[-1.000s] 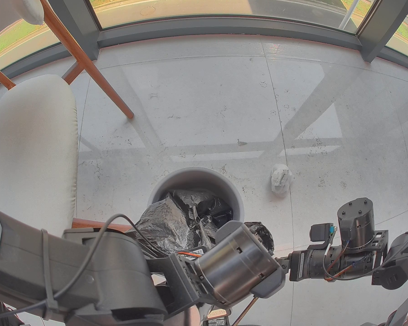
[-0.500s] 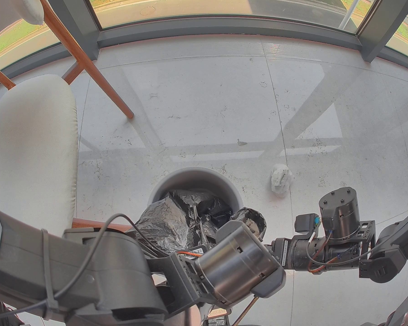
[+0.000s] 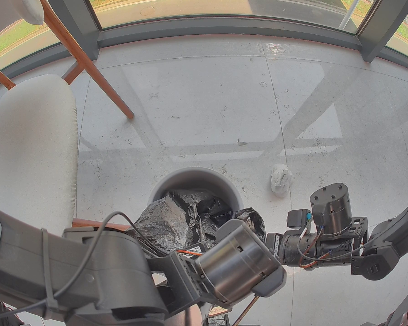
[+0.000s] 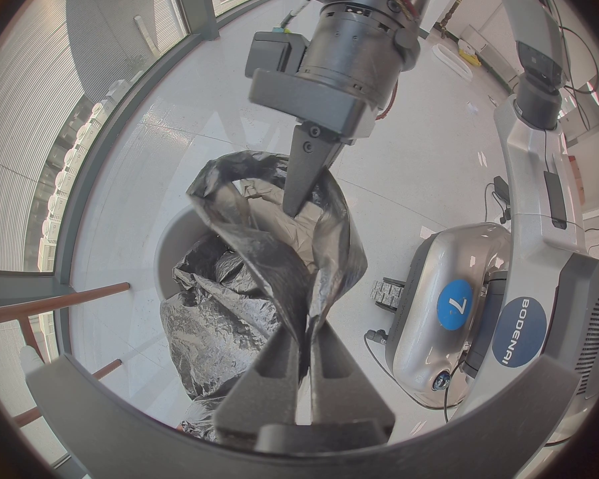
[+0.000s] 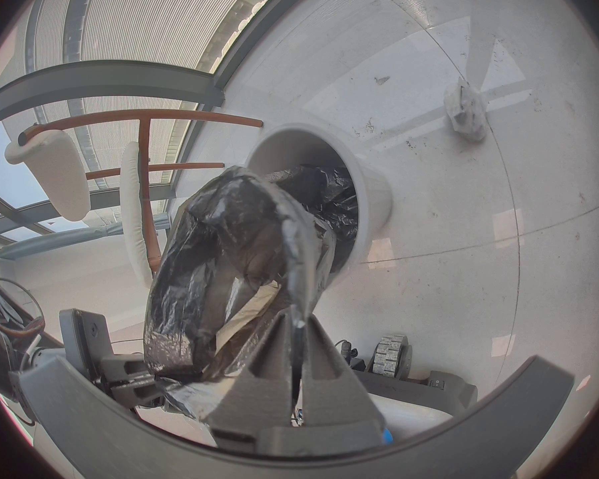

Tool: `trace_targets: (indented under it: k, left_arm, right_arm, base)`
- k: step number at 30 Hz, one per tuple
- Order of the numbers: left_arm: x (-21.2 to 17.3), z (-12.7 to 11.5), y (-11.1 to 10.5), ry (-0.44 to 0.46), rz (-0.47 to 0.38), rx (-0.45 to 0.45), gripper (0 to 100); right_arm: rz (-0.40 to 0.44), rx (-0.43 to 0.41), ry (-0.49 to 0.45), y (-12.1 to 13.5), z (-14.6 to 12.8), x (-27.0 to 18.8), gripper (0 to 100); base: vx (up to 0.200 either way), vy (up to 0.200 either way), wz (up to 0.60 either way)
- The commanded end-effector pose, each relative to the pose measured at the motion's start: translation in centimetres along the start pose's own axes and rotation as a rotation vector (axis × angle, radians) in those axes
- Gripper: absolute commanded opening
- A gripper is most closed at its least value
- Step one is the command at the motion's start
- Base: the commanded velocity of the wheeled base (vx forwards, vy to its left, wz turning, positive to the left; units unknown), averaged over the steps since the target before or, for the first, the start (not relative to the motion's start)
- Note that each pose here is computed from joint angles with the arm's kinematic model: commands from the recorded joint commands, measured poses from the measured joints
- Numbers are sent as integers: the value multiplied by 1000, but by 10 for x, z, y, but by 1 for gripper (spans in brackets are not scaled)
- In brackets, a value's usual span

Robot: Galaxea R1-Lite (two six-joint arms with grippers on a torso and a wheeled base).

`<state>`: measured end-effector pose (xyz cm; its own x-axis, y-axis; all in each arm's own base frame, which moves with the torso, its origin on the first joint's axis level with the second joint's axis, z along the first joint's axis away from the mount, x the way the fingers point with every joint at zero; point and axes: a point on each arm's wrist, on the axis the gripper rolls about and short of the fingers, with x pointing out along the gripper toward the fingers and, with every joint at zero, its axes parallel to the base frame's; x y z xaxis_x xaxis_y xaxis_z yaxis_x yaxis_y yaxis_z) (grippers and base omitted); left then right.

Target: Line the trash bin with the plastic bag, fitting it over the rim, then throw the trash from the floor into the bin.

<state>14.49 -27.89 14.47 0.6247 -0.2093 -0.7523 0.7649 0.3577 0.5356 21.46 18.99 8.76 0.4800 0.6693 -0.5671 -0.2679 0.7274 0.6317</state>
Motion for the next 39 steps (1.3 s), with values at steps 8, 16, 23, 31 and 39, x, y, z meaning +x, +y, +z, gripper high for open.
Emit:
trace_targets:
  k: [8,16,23,31,39]
  left_arm:
    - [0,-1,-1,6,16,-21,0]
    - [1,2,3,-21,28,-76,100]
    - [6,2,0,-8,44,-230,100]
    - [18,0,25,18,92,-301,100]
    - [42,0,95,42,199,-475,100]
  right_arm:
    - [33,-28,-46,10,17,11,0]
    - [-18,-208,-116,-9,38,6,0]
    - [-18,-245,-123,-7,39,5,0]
    - [-18,-242,-119,-8,37,3,0]
    - [-23,-244,-105,-9,30,-4,0]
  base:
    - [0,0,0]
    - [0,0,0]
    - [0,0,0]
    - [0,0,0]
    - [0,0,0]
